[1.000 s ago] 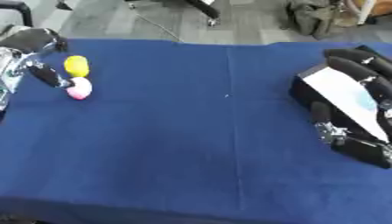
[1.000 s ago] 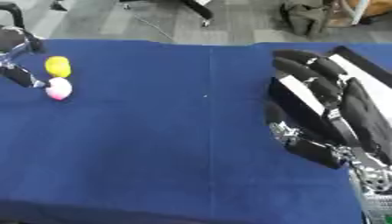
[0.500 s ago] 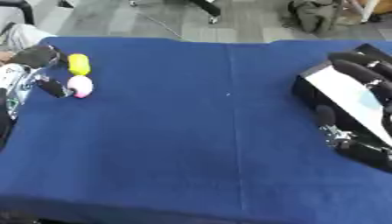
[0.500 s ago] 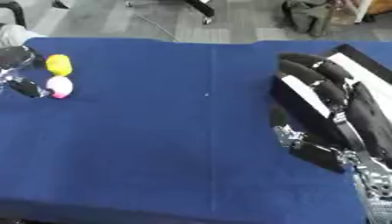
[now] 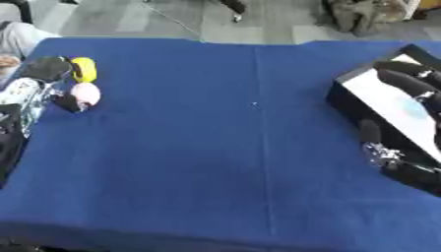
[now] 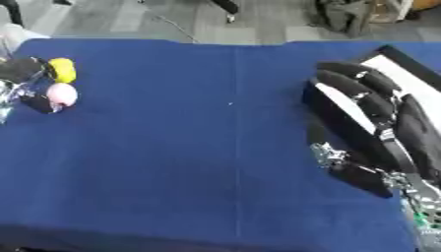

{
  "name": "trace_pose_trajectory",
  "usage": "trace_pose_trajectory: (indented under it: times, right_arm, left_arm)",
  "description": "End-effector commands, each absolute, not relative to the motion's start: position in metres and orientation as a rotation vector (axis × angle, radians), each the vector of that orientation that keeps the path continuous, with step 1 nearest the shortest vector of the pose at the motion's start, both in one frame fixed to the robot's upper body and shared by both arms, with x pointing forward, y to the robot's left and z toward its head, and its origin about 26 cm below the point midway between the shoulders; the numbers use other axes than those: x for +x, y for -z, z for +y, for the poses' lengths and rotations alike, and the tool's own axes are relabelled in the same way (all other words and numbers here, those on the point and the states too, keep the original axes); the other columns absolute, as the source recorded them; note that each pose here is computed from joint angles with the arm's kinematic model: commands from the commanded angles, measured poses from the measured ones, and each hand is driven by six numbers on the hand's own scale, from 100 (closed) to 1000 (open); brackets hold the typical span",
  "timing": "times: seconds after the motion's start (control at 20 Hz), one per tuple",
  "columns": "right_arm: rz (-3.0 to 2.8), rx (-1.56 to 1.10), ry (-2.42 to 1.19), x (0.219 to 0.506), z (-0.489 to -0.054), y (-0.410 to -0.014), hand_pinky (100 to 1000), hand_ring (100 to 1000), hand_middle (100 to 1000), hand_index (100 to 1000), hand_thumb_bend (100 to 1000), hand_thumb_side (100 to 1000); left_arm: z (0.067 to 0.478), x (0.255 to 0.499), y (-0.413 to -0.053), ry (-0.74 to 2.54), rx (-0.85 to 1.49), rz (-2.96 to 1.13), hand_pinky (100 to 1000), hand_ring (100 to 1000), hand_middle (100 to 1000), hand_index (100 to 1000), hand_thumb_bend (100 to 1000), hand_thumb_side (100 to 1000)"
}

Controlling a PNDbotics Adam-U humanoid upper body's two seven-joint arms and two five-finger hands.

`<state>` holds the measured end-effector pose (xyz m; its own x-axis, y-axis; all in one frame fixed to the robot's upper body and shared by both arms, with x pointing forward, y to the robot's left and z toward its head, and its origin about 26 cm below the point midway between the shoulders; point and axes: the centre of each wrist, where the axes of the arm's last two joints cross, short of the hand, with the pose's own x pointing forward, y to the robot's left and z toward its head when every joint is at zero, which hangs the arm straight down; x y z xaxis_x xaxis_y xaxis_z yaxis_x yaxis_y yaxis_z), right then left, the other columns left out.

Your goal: Pick up the objects with one hand, pass them to the other hand, and then place them into the box on the other side of the table.

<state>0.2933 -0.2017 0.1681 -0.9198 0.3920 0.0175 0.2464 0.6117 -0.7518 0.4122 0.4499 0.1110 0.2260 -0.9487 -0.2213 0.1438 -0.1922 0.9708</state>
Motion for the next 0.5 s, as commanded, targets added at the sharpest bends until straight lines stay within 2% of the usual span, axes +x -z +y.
trace_pose_trajectory:
  times: [0.05,0.25,0.4,0.45,0.5]
  right_arm:
    - [-2.683,-0.534,-1.197,0.2905,-0.2019,-0.1742,851,835,844,904,100,100]
    - [-2.683,-0.534,-1.197,0.2903,-0.2021,-0.1739,851,835,843,900,100,100]
    - [-2.68,-0.534,-1.199,0.2901,-0.2023,-0.1733,850,835,843,898,100,100]
    - [-2.679,-0.534,-1.2,0.29,-0.2024,-0.173,850,835,843,897,100,100]
    - [-2.678,-0.534,-1.199,0.29,-0.2025,-0.1729,850,834,843,896,100,100]
  left_arm:
    - [0.458,0.4134,-0.1257,1.2,1.423,-0.812,746,647,629,733,503,297]
    - [0.4596,0.4121,-0.1193,1.19,1.418,-0.787,725,604,585,689,462,280]
    - [0.4583,0.4125,-0.1188,1.156,1.459,-0.824,671,502,475,562,262,207]
    - [0.4578,0.4127,-0.1195,1.14,1.478,-0.843,660,486,456,537,229,202]
    - [0.4574,0.4129,-0.1205,1.123,1.5,-0.864,634,445,399,465,184,194]
